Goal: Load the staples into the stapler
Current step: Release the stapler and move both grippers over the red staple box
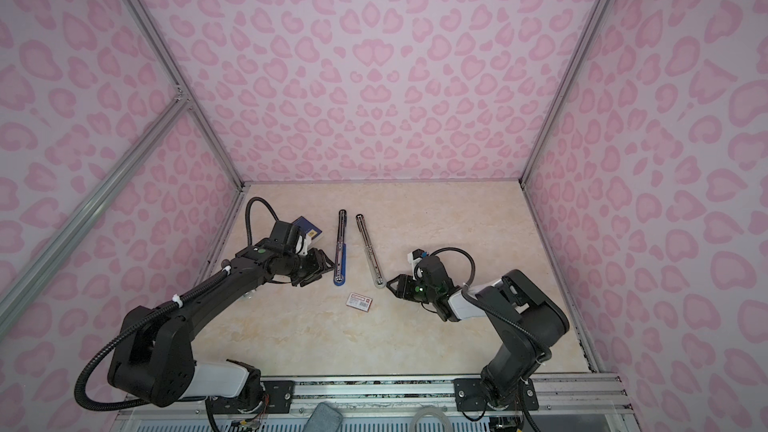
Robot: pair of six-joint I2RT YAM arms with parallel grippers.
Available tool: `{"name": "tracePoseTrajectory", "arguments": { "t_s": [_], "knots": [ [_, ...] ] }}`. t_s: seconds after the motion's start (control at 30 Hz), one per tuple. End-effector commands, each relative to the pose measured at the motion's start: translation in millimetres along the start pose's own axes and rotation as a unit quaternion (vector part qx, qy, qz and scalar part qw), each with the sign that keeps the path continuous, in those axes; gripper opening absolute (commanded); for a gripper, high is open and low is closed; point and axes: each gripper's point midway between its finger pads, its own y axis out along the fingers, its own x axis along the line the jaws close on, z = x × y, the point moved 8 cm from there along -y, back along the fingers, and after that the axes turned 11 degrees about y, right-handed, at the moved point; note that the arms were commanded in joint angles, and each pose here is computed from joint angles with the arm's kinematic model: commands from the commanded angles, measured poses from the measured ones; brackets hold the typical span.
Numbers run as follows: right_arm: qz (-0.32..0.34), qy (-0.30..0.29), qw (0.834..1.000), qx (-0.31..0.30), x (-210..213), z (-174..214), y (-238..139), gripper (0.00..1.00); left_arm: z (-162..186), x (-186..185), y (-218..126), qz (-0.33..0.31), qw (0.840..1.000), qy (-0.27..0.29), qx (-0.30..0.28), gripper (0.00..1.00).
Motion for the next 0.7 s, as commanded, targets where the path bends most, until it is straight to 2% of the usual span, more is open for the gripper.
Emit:
{"name": "tracePoseTrajectory", "arguments": {
  "t_s": [0.0,0.3,0.57,0.67],
  "knots": [
    [0.105,-0.054,0.992,0.031,-13.1,8.9,-10.3,0.47,4.2,-2.0,5.3,-0.022,0.999,0.038,-0.018,0.57],
    [0.110,-0.096,0.988,0.051,3.9,13.9,-6.6,0.44,35.5,-22.8,47.6,-0.043,0.991,0.122,0.042,0.50],
    [0.092,-0.141,0.984,0.059,20.6,31.0,-2.0,0.45,32.0,-27.3,66.0,-0.038,0.991,0.126,0.039,0.50],
    [0.100,-0.153,0.982,0.048,29.4,26.3,5.6,0.50,33.6,-24.6,66.2,-0.042,0.991,0.122,0.036,0.50]
  ]
}}
